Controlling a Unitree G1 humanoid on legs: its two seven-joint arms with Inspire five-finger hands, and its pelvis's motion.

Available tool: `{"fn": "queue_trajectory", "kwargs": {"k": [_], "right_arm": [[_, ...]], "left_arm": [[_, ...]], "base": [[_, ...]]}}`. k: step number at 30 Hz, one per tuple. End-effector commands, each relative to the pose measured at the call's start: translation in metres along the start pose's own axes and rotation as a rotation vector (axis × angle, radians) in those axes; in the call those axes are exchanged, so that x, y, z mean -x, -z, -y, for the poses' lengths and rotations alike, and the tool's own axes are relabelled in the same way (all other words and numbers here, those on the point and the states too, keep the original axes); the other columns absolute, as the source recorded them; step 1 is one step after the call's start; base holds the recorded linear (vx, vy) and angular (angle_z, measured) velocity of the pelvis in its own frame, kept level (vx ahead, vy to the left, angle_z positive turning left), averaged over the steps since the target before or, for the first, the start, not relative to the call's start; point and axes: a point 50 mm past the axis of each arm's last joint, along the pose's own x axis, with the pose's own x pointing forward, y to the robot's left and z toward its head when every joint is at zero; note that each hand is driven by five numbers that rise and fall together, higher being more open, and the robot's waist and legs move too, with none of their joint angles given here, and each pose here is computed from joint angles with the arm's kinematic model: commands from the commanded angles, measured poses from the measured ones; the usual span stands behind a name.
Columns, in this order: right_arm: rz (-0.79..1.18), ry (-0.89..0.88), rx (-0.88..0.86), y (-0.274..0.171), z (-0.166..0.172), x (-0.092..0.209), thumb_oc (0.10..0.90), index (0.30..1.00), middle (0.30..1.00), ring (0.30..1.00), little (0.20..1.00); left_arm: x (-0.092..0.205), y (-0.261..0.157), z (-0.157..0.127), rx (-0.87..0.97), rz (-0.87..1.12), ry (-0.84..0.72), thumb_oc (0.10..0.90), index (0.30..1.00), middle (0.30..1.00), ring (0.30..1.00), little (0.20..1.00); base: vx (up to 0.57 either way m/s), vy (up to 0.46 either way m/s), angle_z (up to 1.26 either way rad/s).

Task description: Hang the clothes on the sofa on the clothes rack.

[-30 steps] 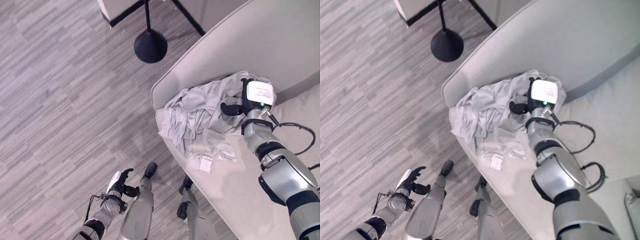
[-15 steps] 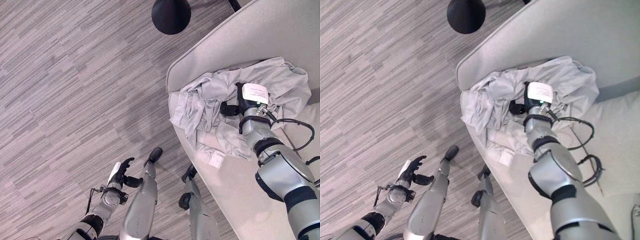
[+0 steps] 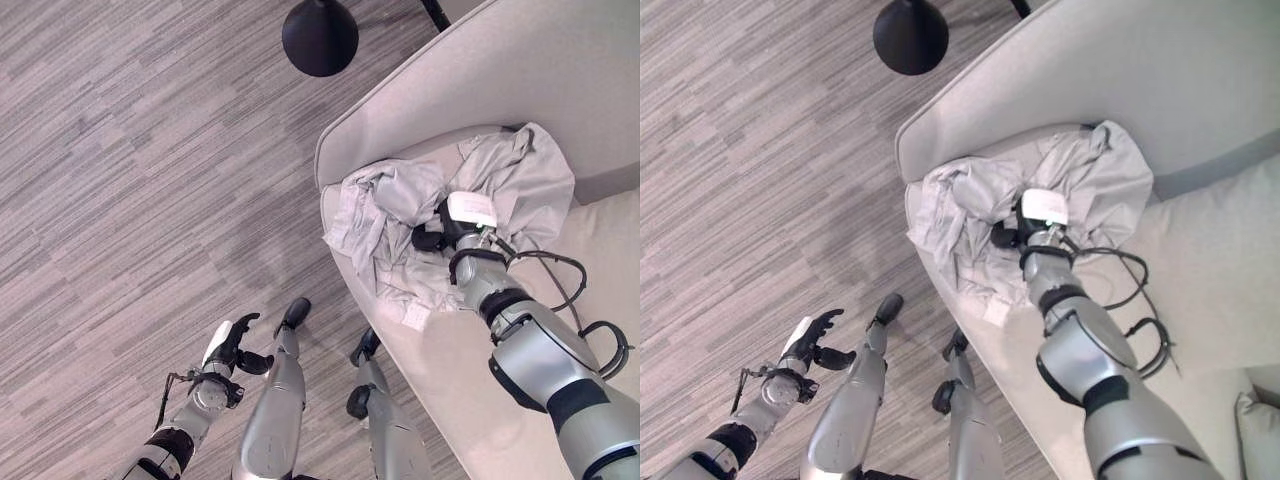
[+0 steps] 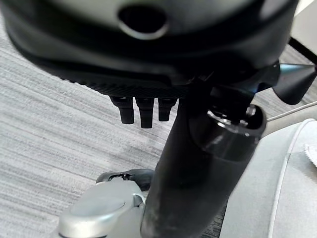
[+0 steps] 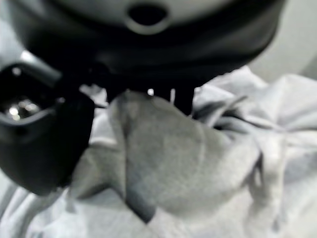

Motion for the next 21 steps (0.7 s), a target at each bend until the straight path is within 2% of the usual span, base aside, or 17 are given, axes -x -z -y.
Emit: {"fn": "queue_trajectory", "kwargs": {"k": [1, 4, 8, 14, 17, 21], "right_arm": [[-0.075, 0.066, 0.012, 0.027, 0.002, 0.003, 0.4, 0.3, 0.3, 0.3, 0.3], [-0.084, 0.11, -0.029, 0.03, 0.007, 0.003, 0.4, 0.3, 0.3, 0.3, 0.3], [-0.04, 0.273, -0.098, 0.035, 0.035, 0.0, 0.4, 0.3, 0.3, 0.3, 0.3], [0.047, 0.443, -0.071, 0.037, 0.068, 0.004, 0.4, 0.3, 0.3, 0.3, 0.3], [0.127, 0.604, -0.026, 0.039, 0.099, 0.015, 0.4, 0.3, 0.3, 0.3, 0.3], [0.169, 0.699, 0.006, 0.043, 0.118, 0.027, 0.4, 0.3, 0.3, 0.3, 0.3]], "left_arm": [[0.018, 0.03, 0.0, -0.048, -0.072, -0.024, 0.8, 0.9, 0.9, 0.9, 0.9], [0.018, 0.031, 0.002, -0.058, -0.076, -0.026, 0.8, 0.9, 0.9, 0.9, 0.9], [0.023, 0.036, 0.007, -0.069, -0.084, -0.022, 0.8, 0.9, 0.9, 0.9, 0.9], [0.03, 0.04, 0.016, -0.079, -0.085, 0.0, 0.8, 0.9, 0.9, 0.9, 0.9], [0.035, 0.037, 0.022, -0.069, -0.051, 0.022, 0.8, 0.9, 0.9, 0.9, 0.9], [0.037, 0.031, 0.021, -0.073, -0.004, 0.031, 0.8, 0.9, 0.9, 0.9, 0.9]], "base": [[-0.04, 0.071, -0.18], [-0.03, 0.079, -0.23], [-0.01, 0.094, -0.18], [0.03, 0.089, -0.19], [0.08, 0.091, -0.07], [0.05, 0.06, -0.14]]}}
